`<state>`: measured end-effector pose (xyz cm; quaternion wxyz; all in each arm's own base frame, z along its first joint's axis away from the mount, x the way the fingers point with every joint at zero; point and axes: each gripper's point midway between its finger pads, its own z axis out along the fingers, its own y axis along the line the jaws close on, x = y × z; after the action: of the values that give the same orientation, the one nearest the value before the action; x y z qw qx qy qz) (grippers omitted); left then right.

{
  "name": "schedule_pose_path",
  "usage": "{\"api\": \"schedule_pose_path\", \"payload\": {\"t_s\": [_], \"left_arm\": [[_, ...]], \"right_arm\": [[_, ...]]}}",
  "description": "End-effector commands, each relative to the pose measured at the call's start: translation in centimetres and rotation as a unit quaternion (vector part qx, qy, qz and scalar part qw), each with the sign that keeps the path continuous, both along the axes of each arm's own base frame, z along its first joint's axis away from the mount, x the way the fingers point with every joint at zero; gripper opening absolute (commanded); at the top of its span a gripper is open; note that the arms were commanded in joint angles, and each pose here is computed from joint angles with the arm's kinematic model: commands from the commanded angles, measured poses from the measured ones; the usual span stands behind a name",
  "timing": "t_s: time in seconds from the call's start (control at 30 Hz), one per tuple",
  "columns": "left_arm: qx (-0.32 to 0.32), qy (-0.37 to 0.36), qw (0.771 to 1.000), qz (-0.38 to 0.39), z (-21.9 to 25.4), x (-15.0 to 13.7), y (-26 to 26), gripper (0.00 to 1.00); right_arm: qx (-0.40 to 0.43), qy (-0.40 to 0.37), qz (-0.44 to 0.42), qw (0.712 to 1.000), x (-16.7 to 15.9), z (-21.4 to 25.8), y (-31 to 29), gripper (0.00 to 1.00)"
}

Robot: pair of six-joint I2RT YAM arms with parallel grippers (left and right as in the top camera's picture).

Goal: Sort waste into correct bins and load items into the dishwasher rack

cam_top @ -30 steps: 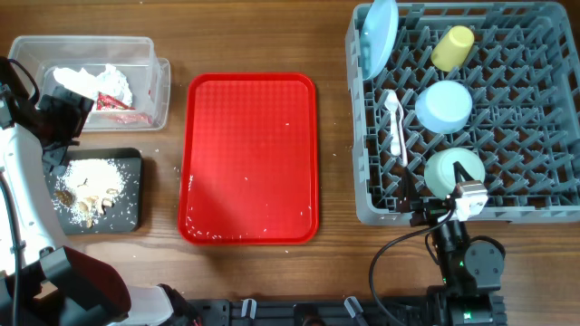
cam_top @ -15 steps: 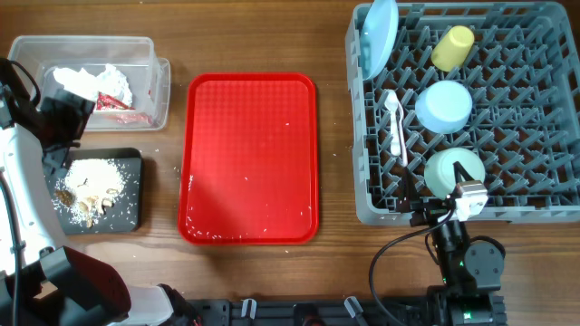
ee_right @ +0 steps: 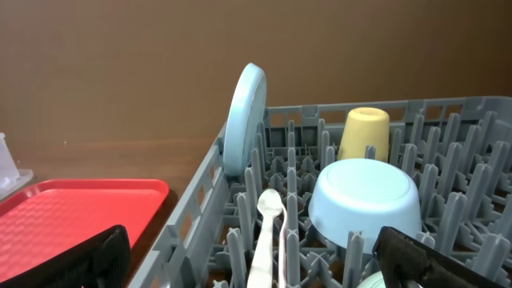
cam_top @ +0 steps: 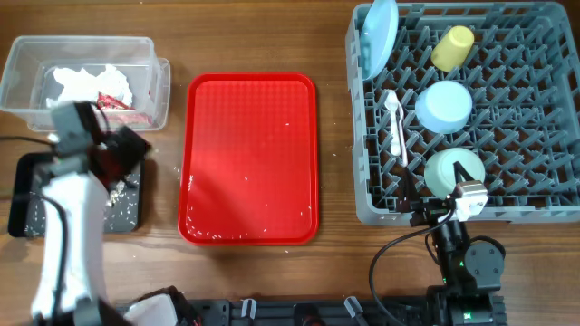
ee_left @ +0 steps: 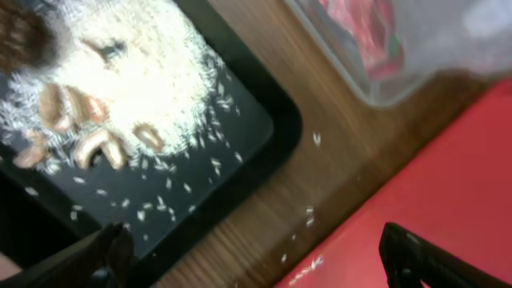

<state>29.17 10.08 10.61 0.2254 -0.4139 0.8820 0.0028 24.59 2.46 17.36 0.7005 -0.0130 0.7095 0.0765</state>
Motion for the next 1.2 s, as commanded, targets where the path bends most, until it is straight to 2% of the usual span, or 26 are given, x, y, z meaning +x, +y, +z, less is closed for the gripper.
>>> {"api": "schedule_pose_path", "payload": {"t_s": [0.0, 0.1, 0.2, 0.27, 0.47, 0.6, 0.73, 0.83, 0.97, 1.1, 1.17], "left_arm": [[0.043, -0.066, 0.996, -0.046, -1.3, -1.1, -1.7, 1.0], [0.057, -0.119, 0.99, -0.052, -3.4, -2.9, -2.6, 1.0], [0.047, -0.105, 0.992, -0.051, -6.7, -6.3, -3.5, 1.0], [0.034, -0.11, 0.991, -0.061, -7.7, -7.3, -4.3, 1.0], [0.062, -0.212, 0.973, -0.061, -4.6, -6.7, -4.3, 1.0], [0.087, -0.223, 0.964, -0.113, -4.8, -6.9, -5.2, 1.0], [0.116, -0.267, 0.94, -0.177, -3.3, -5.7, -7.0, 1.0], [0.124, -0.303, 0.925, -0.195, -1.7, -5.3, -7.9, 1.0], [0.139, -0.37, 0.894, -0.213, 1.2, -4.8, -9.0, 1.0], [0.162, -0.44, 0.849, -0.243, 3.8, -4.4, -10.5, 1.0], [0.164, -0.465, 0.834, -0.246, 4.7, -4.4, -11.0, 1.0]], "right_arm": [[0.008, -0.005, 0.009, 1.0, -0.1, 0.2, 0.3, 1.0], [0.008, -0.004, 0.009, 1.0, -0.1, 0.2, 0.3, 1.0], [0.008, -0.003, 0.009, 1.0, -0.1, 0.2, 0.3, 1.0], [0.008, -0.003, 0.009, 1.0, -0.1, 0.2, 0.3, 1.0], [0.008, -0.003, 0.009, 1.0, -0.1, 0.2, 0.3, 1.0], [0.008, -0.003, 0.009, 1.0, -0.1, 0.2, 0.3, 1.0], [0.008, -0.003, 0.009, 1.0, -0.1, 0.2, 0.3, 1.0], [0.008, -0.003, 0.009, 1.0, -0.1, 0.2, 0.3, 1.0], [0.008, -0.003, 0.009, 1.0, -0.1, 0.2, 0.3, 1.0], [0.008, -0.003, 0.009, 1.0, -0.1, 0.2, 0.3, 1.0], [0.008, -0.003, 0.009, 1.0, -0.1, 0.2, 0.3, 1.0]]}}
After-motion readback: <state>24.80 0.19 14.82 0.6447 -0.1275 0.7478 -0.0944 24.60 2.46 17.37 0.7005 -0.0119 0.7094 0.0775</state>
